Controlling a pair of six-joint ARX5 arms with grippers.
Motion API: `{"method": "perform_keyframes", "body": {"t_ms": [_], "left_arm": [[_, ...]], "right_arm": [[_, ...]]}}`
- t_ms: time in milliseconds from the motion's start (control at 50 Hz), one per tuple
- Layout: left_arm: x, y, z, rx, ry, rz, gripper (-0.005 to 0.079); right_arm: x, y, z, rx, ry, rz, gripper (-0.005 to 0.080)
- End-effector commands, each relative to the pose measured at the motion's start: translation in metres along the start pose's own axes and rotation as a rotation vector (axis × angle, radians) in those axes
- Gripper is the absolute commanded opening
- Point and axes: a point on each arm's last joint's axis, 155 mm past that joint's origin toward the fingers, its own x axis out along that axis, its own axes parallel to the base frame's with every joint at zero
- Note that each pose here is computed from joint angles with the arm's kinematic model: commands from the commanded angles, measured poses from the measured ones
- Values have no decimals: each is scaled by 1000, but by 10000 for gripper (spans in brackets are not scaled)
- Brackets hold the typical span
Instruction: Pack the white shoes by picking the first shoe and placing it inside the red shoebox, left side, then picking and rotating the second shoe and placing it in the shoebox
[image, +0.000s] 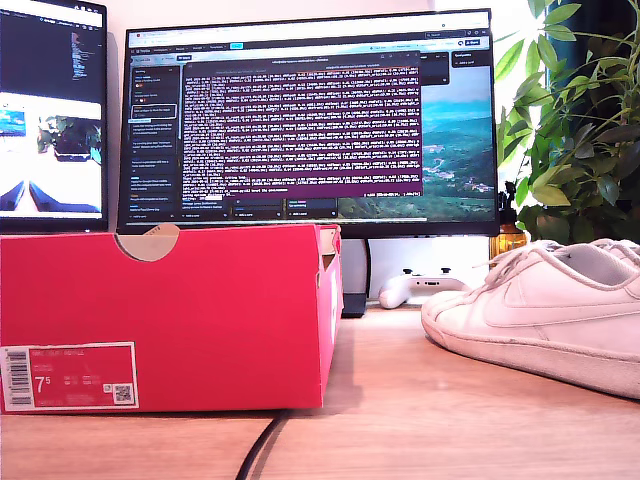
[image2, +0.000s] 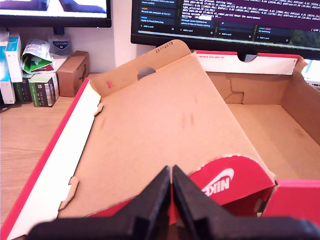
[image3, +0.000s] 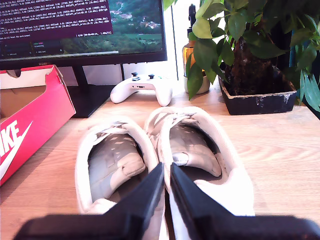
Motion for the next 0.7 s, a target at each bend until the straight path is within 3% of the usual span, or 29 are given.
{"method": "perform_keyframes", "body": {"t_ms": [0, 260, 360, 620, 680], "left_arm": [[2, 2, -18, -11, 43, 2, -21], [2, 2, -17, -12, 40, 1, -21], [3, 1, -10, -60, 12, -4, -21], [-7, -30, 52, -136, -206, -167, -21], [-14, -39, 70, -129, -267, -212, -21]], "right_arm": [[1, 1, -5, -6, 3, 4, -2], [1, 2, -5, -5, 2, 11, -2], [1, 3, 4, 56, -33, 15, -2], [-12, 14, 75, 96, -314, 87, -2], [-19, 18, 94, 169, -388, 122, -2]]}}
